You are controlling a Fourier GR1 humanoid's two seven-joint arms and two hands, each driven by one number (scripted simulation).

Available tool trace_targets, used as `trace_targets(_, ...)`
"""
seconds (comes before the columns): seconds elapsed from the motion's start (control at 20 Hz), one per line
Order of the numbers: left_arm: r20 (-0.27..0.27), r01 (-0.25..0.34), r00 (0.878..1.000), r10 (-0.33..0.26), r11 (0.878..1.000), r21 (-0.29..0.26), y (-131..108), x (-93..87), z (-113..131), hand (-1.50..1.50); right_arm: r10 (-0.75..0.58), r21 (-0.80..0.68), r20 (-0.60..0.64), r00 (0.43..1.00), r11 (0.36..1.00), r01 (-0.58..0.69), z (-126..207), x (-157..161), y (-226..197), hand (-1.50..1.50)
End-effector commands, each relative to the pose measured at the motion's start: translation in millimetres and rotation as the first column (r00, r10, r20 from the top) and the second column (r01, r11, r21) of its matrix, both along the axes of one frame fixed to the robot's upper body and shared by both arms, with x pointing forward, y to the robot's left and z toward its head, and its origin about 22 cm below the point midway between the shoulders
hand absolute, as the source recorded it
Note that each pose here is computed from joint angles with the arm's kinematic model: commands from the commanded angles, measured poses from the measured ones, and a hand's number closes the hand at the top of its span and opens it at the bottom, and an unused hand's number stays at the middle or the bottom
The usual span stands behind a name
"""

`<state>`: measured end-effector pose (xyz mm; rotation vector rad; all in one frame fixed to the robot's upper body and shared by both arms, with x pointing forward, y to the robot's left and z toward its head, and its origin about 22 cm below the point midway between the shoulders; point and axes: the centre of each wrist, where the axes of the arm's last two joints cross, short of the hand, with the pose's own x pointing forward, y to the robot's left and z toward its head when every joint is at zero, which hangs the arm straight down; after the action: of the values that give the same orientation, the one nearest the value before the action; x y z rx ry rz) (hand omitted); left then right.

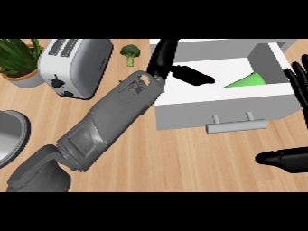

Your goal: Pick up the cup, place it into the drawer and close the drawer

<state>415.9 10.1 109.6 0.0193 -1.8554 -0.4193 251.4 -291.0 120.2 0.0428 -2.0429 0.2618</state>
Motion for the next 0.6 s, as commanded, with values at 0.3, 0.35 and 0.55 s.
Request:
trace_targets(0.3, 0.087, 0.056, 0.995, -0.041, 0.982, -0.183, -14, -2.1, 33, -1.5, 0.155, -0.008, -0.004, 0.988, 0.988, -0.155, 9, -15, 0, 1.5)
trace_targets(0.35, 0.082, 0.03, 0.997, -0.014, 0.981, -0.19, -12, 0.1, 32, -1.5, 0.158, -0.018, -0.012, 0.987, 0.987, -0.158, 13, -26, -1, 1.5)
trace_targets(0.55, 0.072, 0.014, 0.997, 0.002, 0.975, -0.222, 2, 4.2, 35, -1.5, 0.176, -0.21, -0.065, 0.982, 0.96, -0.186, 19, -30, -4, 1.5)
